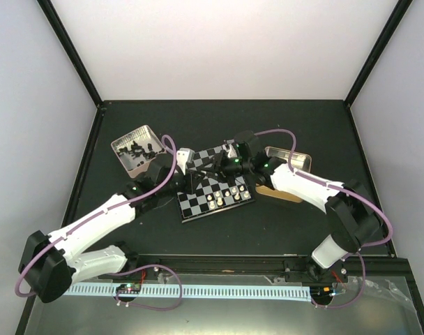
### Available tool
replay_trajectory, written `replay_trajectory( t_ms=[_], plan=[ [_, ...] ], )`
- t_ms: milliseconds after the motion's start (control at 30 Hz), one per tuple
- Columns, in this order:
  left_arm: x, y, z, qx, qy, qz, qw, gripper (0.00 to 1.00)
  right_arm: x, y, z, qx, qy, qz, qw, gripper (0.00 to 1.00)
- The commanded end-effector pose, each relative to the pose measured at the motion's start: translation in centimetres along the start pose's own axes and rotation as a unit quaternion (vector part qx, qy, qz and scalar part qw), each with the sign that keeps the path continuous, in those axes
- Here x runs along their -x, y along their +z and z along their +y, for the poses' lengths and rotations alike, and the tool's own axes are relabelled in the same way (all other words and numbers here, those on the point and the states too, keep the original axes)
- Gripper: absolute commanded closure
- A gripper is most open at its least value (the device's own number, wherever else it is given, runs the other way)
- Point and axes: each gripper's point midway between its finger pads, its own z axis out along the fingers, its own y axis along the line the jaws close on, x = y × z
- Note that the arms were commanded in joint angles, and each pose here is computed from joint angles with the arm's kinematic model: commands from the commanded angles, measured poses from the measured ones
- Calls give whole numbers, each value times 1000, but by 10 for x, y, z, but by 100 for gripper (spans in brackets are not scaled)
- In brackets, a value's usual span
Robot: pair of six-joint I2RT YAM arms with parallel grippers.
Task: Set up the chess pieces on the board
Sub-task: Place the chess piece on the chessboard.
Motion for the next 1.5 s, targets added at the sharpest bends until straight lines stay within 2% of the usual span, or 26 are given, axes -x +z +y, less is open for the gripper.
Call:
replay_trajectory(
  t_ms=[0, 100, 200, 467, 700, 900, 1467],
  plan=[
    [6, -10, 2, 26, 20, 2, 999, 99, -2, -2, 32, 27, -64, 10, 998, 65],
    [-11, -16, 14, 59, 14, 46, 997, 98, 9, -9, 31, 15, -83, -18, 996, 54],
    [-35, -22, 27, 95, 1, 106, 990, 99, 25, -21, 16, -21, -96, -55, 994, 50],
    [-107, -24, 57, 160, -53, 271, 948, 99, 60, -64, -22, -106, -113, -156, 976, 48],
    [-138, -9, 69, 178, -61, 348, 918, 99, 67, -77, -34, -129, -113, -179, 969, 48],
    [-145, -2, 75, 192, -61, 378, 904, 98, 68, -79, -42, -134, -110, -179, 969, 48],
    [-147, -2, 84, 227, -52, 403, 885, 98, 69, -80, -47, -135, -105, -177, 969, 48]
  ],
)
